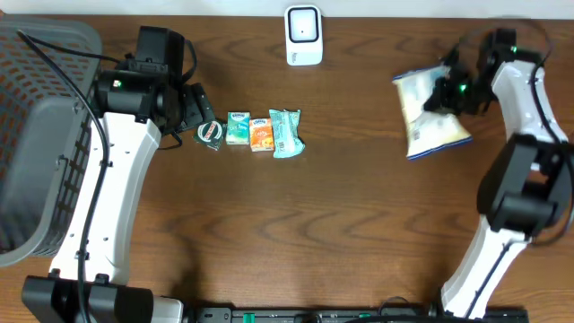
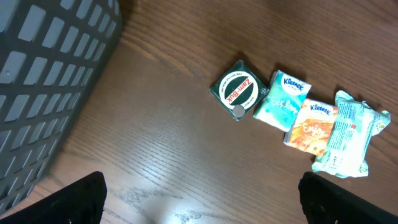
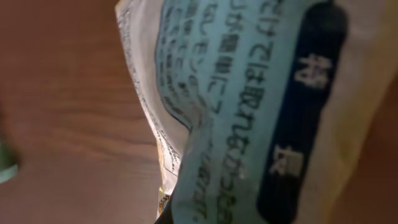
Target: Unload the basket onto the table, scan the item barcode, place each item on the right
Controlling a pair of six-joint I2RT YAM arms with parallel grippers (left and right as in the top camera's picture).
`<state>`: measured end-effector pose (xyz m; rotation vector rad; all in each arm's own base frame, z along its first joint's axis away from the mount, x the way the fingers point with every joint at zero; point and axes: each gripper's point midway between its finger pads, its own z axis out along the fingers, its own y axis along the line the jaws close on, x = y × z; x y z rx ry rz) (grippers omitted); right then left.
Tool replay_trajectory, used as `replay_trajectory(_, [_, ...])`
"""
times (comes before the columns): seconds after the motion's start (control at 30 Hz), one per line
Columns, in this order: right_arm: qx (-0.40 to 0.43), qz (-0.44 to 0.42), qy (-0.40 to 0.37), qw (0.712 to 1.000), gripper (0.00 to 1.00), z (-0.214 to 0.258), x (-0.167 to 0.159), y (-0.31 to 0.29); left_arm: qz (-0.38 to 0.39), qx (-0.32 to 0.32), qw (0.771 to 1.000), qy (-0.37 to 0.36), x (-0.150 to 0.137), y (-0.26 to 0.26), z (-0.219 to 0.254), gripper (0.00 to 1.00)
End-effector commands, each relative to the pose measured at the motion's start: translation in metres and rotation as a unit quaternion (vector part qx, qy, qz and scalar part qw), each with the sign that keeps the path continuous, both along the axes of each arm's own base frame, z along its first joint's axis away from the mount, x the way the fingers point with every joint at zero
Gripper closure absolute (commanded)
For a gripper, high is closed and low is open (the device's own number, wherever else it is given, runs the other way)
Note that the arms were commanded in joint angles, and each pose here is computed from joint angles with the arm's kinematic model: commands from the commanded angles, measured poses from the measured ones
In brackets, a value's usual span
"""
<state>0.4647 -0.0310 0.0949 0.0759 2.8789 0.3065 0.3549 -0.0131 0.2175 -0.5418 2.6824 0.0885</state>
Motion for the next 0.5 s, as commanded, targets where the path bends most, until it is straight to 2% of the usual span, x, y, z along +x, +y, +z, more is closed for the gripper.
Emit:
replay_trajectory(0.0, [-0.217,-0.100,-0.042,0.970,0.99,0.056,0.001,-0.028,0.008,0.002,1.000,-0.002,0.001,0.002,0.002,0.02])
replay_trajectory(0.17, [-0.361,-0.138,-0.059,0.921,0.99,0.067,-0.007,-0.011,0.008,0.002,1.000,-0.002,0.001,0.002,0.002,0.02])
replay_trajectory(0.3, [-0.439,-0.132,-0.070,0.886,0.99,0.044,-0.014,0.016,0.008,0.002,1.000,-0.002,0.001,0.002,0.002,0.02])
replay_trajectory(0.47, [-0.450,-0.078,-0.065,0.887,0.99,-0.002,-0.018,0.056,0.008,0.002,1.000,-0.002,0.001,0.002,0.002,0.02])
